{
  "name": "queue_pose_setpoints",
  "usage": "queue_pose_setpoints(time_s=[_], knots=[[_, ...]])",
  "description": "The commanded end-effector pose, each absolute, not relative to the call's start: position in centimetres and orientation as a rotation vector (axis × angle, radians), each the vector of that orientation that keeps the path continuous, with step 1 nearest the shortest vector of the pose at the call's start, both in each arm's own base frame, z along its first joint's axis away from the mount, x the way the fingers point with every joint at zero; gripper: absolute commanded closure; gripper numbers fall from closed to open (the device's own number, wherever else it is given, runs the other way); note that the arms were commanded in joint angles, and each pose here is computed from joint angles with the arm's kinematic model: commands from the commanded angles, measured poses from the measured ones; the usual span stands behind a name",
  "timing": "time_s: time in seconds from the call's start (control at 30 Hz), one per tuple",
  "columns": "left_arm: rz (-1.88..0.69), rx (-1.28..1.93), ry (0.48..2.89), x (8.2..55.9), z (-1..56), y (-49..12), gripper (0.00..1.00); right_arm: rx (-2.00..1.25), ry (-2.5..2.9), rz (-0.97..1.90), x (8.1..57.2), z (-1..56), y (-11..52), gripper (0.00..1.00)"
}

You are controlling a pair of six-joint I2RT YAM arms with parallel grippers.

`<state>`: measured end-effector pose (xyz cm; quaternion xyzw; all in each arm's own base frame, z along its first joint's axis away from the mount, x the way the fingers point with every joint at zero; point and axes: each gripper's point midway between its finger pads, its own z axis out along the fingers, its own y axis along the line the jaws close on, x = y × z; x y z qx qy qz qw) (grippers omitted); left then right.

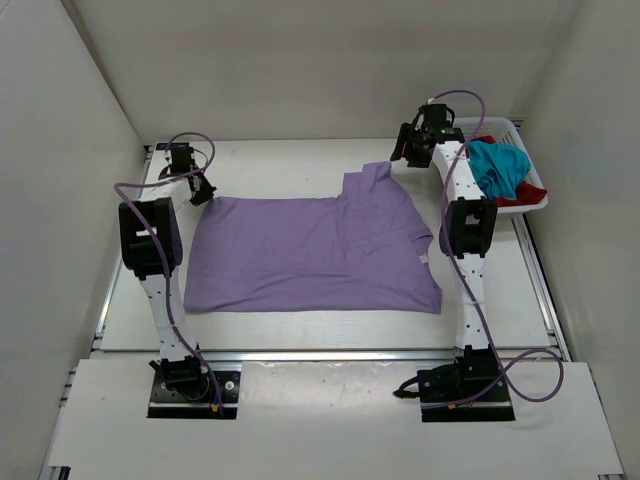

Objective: Fold and stack the t-shirts
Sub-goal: Grap the side of the flattened tshirt furthest away from the robot with both arms

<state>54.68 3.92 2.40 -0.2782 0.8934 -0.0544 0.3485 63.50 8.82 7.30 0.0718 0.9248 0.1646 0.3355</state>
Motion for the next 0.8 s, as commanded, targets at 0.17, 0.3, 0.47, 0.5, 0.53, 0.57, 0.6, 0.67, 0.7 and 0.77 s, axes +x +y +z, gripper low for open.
queue_pose_setpoints(time_s=[0.17,0.3,0.47,0.5,0.53,0.57,0.6,0.67,0.7,0.77], knots=[[-0.14,-0.683,2.279,56.5,4.8,3.7,1.0,0.199,2.273,0.693,66.2,8.3,11.2,0.44],[-0.133,-0.692,2.277,56.8,4.9,4.1,1.0,0.24,2.27,0.826,66.2,7.3,12.8,0.5],[-0.133,-0.703,2.284,56.6,4.5,4.4,1.0,0.302,2.239,0.852,67.2,7.5,12.4,0.65],[-0.137,-0.698,2.283,56.6,4.5,4.2,1.0,0.318,2.246,0.845,67.2,7.1,12.2,0.68],[-0.141,-0.694,2.281,56.6,4.8,4.2,1.0,0.314,2.242,0.839,67.3,7.1,12.3,0.7],[-0.148,-0.692,2.277,56.7,4.7,4.2,1.0,0.309,2.24,0.814,67.4,7.3,12.3,0.71],[-0.144,-0.693,2.283,56.5,4.5,4.1,1.0,0.305,2.235,0.803,67.5,7.4,12.2,0.69],[-0.135,-0.694,2.279,56.6,4.7,4.5,1.0,0.285,2.246,0.786,67.3,7.1,13.0,0.63],[-0.135,-0.696,2.274,56.8,4.8,4.5,1.0,0.28,2.228,0.776,67.6,7.6,12.8,0.6],[-0.142,-0.688,2.284,56.6,4.6,3.9,1.0,0.278,2.22,0.763,67.8,7.6,12.9,0.56]])
